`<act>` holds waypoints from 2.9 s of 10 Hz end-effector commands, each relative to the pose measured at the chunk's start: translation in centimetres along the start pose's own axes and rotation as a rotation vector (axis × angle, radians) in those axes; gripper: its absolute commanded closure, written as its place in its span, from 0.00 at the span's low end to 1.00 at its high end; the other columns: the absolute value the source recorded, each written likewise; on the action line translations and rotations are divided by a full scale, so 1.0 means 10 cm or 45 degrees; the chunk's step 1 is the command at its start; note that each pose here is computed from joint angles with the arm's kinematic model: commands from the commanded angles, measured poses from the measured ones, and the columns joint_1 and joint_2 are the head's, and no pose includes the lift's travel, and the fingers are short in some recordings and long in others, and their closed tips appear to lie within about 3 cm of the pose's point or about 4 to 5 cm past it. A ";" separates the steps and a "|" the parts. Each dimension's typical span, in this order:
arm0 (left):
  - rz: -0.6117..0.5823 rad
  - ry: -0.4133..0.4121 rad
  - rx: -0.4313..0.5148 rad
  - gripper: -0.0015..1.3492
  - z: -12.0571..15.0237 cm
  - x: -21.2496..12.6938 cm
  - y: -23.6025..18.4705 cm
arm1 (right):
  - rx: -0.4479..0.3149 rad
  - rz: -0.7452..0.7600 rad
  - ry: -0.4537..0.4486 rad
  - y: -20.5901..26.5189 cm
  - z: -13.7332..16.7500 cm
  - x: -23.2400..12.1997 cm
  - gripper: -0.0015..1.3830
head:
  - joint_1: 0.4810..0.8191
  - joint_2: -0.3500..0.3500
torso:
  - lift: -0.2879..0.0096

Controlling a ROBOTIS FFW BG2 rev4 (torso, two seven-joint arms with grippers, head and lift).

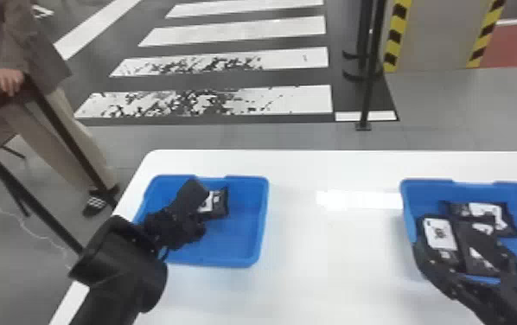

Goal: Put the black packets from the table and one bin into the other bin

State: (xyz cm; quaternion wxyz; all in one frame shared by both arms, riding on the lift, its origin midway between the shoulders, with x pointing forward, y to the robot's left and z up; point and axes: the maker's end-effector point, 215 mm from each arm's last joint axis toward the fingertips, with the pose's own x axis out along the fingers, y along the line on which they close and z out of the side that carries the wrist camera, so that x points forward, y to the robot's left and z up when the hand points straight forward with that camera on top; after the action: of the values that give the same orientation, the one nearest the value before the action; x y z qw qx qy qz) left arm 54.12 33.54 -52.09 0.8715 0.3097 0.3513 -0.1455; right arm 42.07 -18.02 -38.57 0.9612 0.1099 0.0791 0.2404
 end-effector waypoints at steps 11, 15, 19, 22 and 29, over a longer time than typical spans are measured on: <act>-0.003 -0.192 0.125 0.09 0.48 -0.29 -0.06 | 0.006 -0.003 0.011 -0.02 -0.03 -0.01 0.12 | 0.63 0.74 | 0.60; -0.051 -0.085 0.219 0.09 0.33 -0.07 -0.07 | 0.011 0.016 0.008 0.04 -0.03 0.05 0.12 | 0.63 0.67 | 0.60; -0.008 -0.015 0.222 0.09 0.07 -0.03 0.32 | 0.028 0.050 0.021 0.15 -0.11 0.13 0.12 | 0.63 0.79 | 0.60; -0.041 -0.066 0.214 0.09 0.31 0.05 0.20 | 0.045 0.070 0.025 0.21 -0.15 0.19 0.12 | 0.63 0.80 | 0.60; -0.058 -0.024 0.170 0.89 0.30 0.17 -0.06 | 0.069 0.075 0.021 0.22 -0.16 0.18 0.12 | 0.63 0.79 | 0.60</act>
State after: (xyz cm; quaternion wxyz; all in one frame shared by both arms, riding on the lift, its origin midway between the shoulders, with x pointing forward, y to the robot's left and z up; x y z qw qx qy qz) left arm 56.42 31.89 -52.02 0.8456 0.3602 0.3485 -0.1837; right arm 42.32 -14.97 -39.75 0.9498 0.1359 0.0904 0.2670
